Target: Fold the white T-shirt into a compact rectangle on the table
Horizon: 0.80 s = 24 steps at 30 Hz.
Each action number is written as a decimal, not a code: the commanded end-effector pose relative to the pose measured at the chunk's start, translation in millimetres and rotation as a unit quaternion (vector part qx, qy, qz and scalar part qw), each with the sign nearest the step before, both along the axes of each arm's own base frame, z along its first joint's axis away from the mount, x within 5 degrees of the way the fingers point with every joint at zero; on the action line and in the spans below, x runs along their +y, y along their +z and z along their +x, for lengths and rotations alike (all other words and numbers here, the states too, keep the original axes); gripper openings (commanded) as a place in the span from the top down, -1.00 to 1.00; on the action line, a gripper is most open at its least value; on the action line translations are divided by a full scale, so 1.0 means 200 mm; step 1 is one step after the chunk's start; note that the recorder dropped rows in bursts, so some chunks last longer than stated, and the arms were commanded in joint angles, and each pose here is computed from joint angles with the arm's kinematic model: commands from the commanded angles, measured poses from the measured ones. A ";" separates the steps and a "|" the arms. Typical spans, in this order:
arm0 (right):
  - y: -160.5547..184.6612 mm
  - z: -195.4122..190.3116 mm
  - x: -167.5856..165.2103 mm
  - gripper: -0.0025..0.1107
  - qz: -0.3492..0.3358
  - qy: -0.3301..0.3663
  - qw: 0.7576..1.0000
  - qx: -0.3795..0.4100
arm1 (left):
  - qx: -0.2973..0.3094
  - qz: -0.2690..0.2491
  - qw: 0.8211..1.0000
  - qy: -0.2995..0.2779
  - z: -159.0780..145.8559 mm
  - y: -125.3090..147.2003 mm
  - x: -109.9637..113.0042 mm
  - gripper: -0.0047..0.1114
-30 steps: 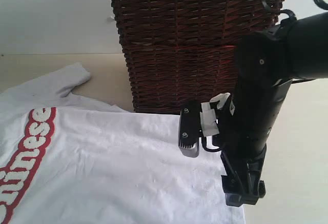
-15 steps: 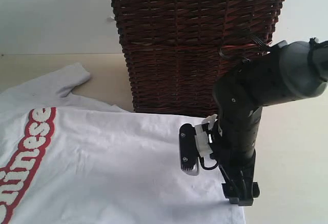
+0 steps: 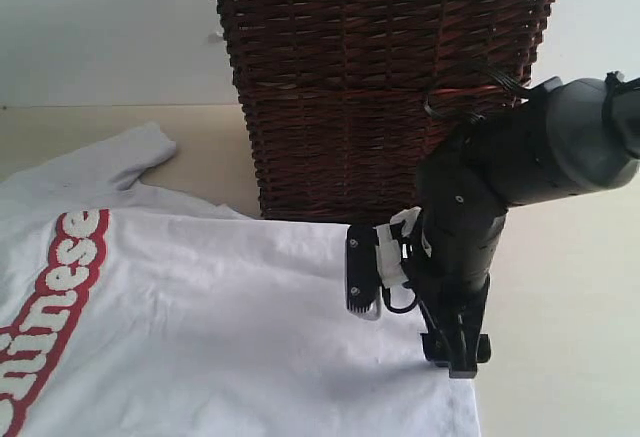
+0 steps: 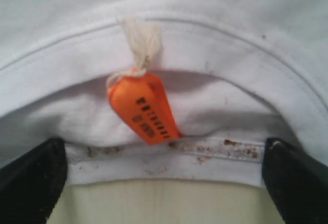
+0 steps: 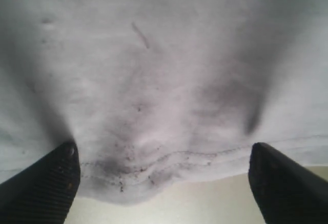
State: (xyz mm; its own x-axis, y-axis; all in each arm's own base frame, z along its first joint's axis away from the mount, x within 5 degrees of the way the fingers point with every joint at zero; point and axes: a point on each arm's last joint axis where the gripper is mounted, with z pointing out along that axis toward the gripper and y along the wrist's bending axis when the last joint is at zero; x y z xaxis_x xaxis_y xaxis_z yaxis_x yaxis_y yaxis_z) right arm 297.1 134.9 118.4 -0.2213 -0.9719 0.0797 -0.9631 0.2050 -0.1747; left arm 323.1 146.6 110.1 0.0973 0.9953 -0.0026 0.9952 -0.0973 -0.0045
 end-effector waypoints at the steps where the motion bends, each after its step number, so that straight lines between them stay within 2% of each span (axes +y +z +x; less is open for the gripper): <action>1: -0.05 0.05 -0.06 -0.55 -0.034 -0.038 0.998 -0.031 | 0.020 -0.009 1.000 -0.001 -0.02 -0.08 0.00 -0.90; 4: -0.07 0.05 -0.08 -0.55 -0.033 -0.071 0.996 -0.029 | 0.020 -0.009 1.000 -0.001 -0.02 -0.08 0.00 -0.90; 6: -0.08 0.03 -0.09 -0.55 -0.037 -0.050 0.998 -0.017 | 0.020 -0.009 1.000 -0.001 -0.02 -0.08 0.00 -0.90; 9: -0.17 -0.05 -0.08 -0.55 -0.023 0.031 0.998 0.057 | 0.020 -0.009 1.000 -0.001 -0.02 -0.08 0.00 -0.90; 15: -0.30 -0.07 -0.08 -0.55 -0.031 0.036 0.994 0.102 | 0.020 -0.009 1.000 -0.001 -0.02 -0.08 0.00 -0.90; 19: -0.30 -0.09 -0.09 -0.55 -0.045 0.028 0.991 0.122 | 0.020 -0.009 1.000 -0.001 -0.02 -0.08 0.00 -0.90; 22: -0.26 -0.11 -0.09 -0.55 -0.049 -0.005 0.988 0.149 | 0.020 -0.009 1.000 -0.001 -0.02 -0.08 0.00 -0.90; 24: -0.20 -0.14 -0.07 -0.55 -0.037 0.023 0.980 0.197 | 0.020 -0.009 1.000 -0.001 -0.02 -0.08 0.00 -0.90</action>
